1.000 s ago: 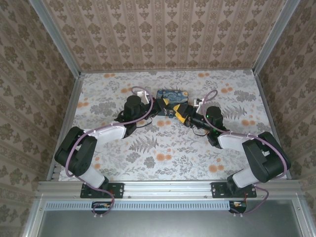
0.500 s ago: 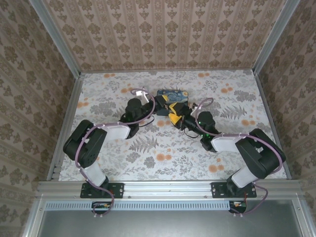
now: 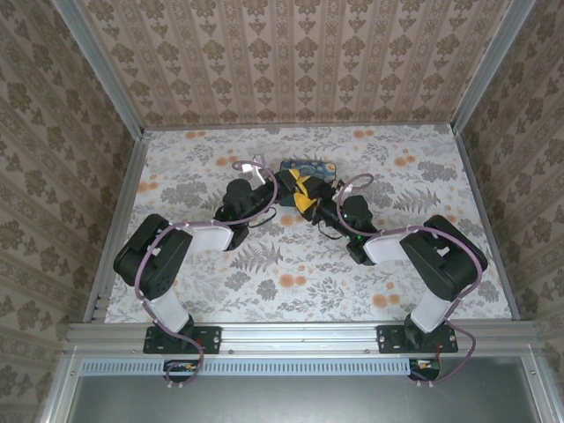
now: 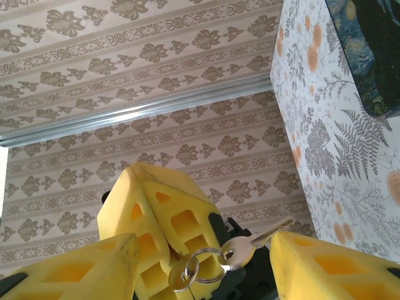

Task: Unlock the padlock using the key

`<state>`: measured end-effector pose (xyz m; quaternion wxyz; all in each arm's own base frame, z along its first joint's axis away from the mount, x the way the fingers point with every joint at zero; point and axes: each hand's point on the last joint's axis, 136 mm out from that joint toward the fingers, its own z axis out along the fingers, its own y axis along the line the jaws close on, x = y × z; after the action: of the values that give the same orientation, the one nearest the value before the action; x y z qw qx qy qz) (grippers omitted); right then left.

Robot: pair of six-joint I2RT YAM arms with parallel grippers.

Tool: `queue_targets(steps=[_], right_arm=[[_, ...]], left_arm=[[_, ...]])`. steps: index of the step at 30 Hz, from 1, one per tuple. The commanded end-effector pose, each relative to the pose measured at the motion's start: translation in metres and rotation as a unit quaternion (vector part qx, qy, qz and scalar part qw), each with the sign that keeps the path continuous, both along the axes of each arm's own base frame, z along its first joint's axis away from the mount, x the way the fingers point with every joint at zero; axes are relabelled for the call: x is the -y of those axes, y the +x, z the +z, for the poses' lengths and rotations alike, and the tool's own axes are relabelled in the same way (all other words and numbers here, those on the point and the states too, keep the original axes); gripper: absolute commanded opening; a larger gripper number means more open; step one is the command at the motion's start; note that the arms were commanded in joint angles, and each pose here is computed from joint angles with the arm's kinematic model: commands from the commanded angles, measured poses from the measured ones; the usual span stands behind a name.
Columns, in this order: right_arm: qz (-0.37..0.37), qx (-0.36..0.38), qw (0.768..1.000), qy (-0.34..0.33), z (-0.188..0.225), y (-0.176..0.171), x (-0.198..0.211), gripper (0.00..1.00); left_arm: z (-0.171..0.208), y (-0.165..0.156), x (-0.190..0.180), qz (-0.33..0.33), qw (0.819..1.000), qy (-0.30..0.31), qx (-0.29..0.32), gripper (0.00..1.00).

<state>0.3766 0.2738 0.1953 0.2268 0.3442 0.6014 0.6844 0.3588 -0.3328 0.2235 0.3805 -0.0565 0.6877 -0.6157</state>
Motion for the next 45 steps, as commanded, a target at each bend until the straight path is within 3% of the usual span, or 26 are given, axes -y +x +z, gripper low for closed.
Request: queue_targets(steps=[1, 16, 23, 31, 33, 38, 45], right_arm=[[-0.015, 0.022, 0.999, 0.034, 0.019, 0.007, -0.001, 0.56], [-0.018, 0.023, 0.998, 0.047, 0.021, 0.014, -0.004, 0.25], [-0.014, 0.025, 0.998, 0.049, 0.023, 0.014, -0.006, 0.0], [-0.016, 0.026, 0.998, 0.05, 0.024, 0.011, -0.003, 0.0], [-0.017, 0.027, 0.998, 0.049, 0.024, 0.011, -0.003, 0.0], [-0.022, 0.028, 0.998, 0.042, 0.021, 0.01, 0.001, 0.0], [-0.023, 0.025, 0.999, 0.03, 0.013, 0.008, 0.003, 0.0]], left_arm=[[0.007, -0.003, 0.001, -0.002, 1.0, -0.017, 0.012, 0.0], [0.0, -0.006, 0.004, -0.004, 1.0, -0.029, 0.006, 0.0], [-0.002, -0.007, 0.006, -0.005, 1.0, -0.029, 0.005, 0.0], [-0.003, -0.006, 0.008, -0.006, 1.0, -0.028, 0.004, 0.0], [-0.004, -0.005, 0.008, -0.005, 1.0, -0.027, -0.001, 0.06], [-0.007, -0.004, 0.007, -0.006, 0.999, -0.027, -0.015, 0.4], [-0.011, -0.002, -0.003, 0.004, 0.999, -0.034, -0.033, 0.55]])
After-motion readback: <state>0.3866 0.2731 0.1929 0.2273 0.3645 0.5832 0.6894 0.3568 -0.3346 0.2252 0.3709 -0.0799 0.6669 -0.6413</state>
